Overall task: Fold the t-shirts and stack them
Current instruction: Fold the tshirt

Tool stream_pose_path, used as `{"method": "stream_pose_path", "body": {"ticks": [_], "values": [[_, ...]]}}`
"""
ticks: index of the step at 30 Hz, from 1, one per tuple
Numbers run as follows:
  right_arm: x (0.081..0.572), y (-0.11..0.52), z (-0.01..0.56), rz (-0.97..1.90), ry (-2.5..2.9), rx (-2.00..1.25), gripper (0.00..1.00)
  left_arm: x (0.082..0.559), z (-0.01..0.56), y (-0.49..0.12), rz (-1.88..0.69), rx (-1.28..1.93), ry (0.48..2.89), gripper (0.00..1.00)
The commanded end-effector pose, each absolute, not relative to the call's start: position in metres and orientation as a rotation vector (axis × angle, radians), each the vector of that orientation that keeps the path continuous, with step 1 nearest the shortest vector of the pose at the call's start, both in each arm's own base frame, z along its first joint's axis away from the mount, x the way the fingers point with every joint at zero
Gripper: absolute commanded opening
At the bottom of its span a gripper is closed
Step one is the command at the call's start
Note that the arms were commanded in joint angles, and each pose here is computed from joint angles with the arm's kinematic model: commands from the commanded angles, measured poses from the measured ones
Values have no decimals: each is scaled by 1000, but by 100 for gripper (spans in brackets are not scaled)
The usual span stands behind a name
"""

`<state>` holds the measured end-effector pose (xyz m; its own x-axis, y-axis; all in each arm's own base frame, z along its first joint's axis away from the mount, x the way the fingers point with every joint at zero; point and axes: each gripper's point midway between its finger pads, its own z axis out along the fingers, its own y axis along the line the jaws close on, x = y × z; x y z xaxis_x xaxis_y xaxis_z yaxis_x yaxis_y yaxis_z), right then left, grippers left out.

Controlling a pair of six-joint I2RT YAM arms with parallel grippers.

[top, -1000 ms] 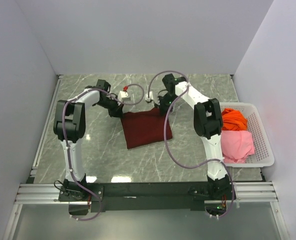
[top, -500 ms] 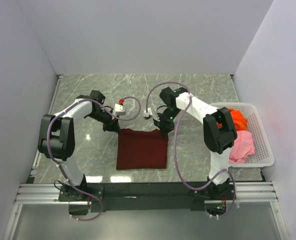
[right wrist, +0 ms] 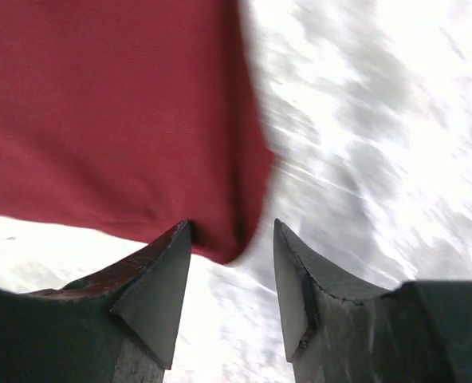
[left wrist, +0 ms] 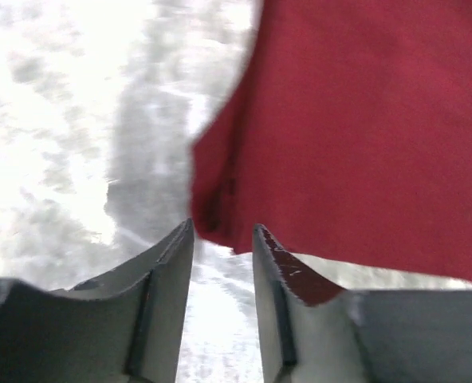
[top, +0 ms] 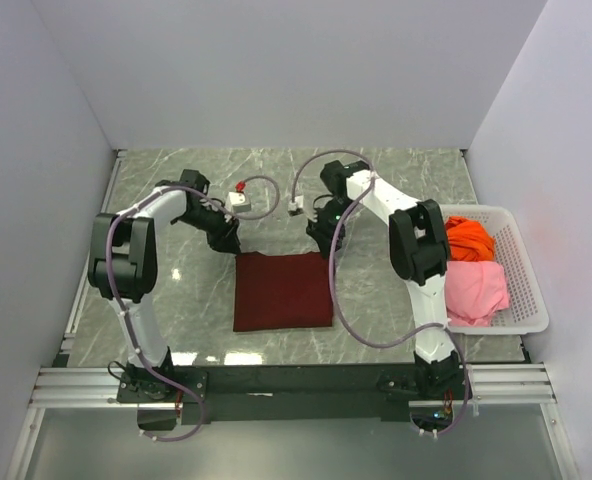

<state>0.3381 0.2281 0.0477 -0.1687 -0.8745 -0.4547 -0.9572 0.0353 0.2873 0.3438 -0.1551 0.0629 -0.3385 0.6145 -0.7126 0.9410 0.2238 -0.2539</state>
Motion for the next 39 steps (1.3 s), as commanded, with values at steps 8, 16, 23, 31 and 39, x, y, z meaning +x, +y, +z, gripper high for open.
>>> {"method": "stream_pose_path", "body": {"ticks": [8,16,23,31,39], "values": [[361,216,148,872,2217,-1409,54,361,150,-166,-977,1005,2037,52],[264,280,149,1518,2344,-1221,56,284,135,-242,-1414,664,2296,64],[251,280,75,1693,2675,-810,61,267,94,-250,-1632,357,2454,68],[293,230,36,1436,2789,-679,61,305,60,-203,-1512,259,2542,66],[227,264,118,1573,2616,-796,61,246,145,-229,-1723,313,2380,71]]}}
